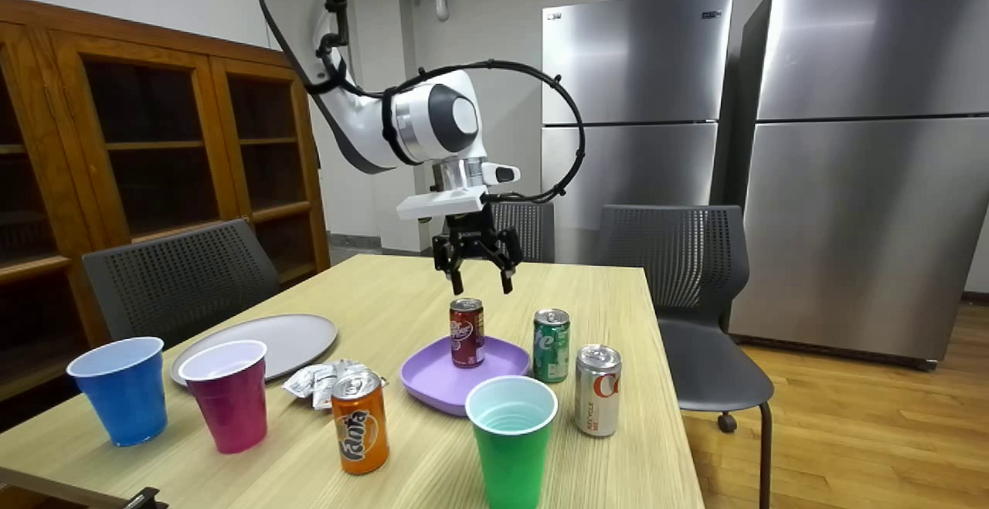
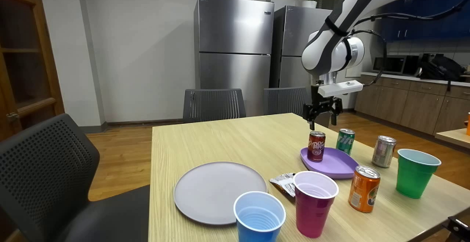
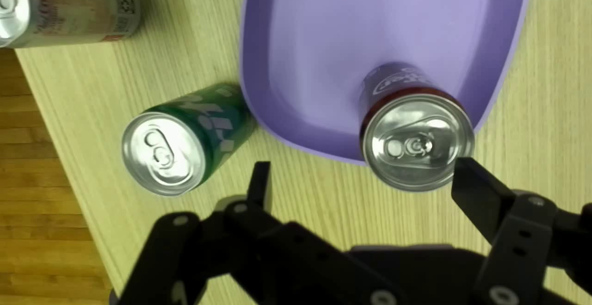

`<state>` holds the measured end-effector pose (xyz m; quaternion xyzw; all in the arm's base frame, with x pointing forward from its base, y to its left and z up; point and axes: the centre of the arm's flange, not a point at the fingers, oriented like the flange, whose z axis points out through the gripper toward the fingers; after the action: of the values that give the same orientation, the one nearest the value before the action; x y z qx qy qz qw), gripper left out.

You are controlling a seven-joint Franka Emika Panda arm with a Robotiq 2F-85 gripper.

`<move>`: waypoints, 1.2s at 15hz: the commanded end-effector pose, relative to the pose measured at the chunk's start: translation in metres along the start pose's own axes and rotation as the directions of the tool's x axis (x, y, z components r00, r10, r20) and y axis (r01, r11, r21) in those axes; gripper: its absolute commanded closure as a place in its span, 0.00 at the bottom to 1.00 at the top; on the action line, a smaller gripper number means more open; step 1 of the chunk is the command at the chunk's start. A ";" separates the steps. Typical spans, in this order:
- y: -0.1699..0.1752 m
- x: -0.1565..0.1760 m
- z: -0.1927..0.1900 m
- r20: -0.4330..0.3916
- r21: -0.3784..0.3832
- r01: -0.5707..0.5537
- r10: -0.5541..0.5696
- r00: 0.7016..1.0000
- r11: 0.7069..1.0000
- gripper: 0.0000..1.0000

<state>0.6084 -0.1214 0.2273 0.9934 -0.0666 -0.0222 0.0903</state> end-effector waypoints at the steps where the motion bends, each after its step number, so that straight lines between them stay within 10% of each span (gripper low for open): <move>1: 0.021 -0.013 -0.020 -0.011 -0.024 -0.072 0.072 0.997 0.997 0.00; 18: 0.111 -0.018 0.010 0.046 -0.023 -0.234 0.235 0.971 0.972 0.00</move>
<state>0.5738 -0.2220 0.2434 0.9803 -0.1673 -0.0257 0.1020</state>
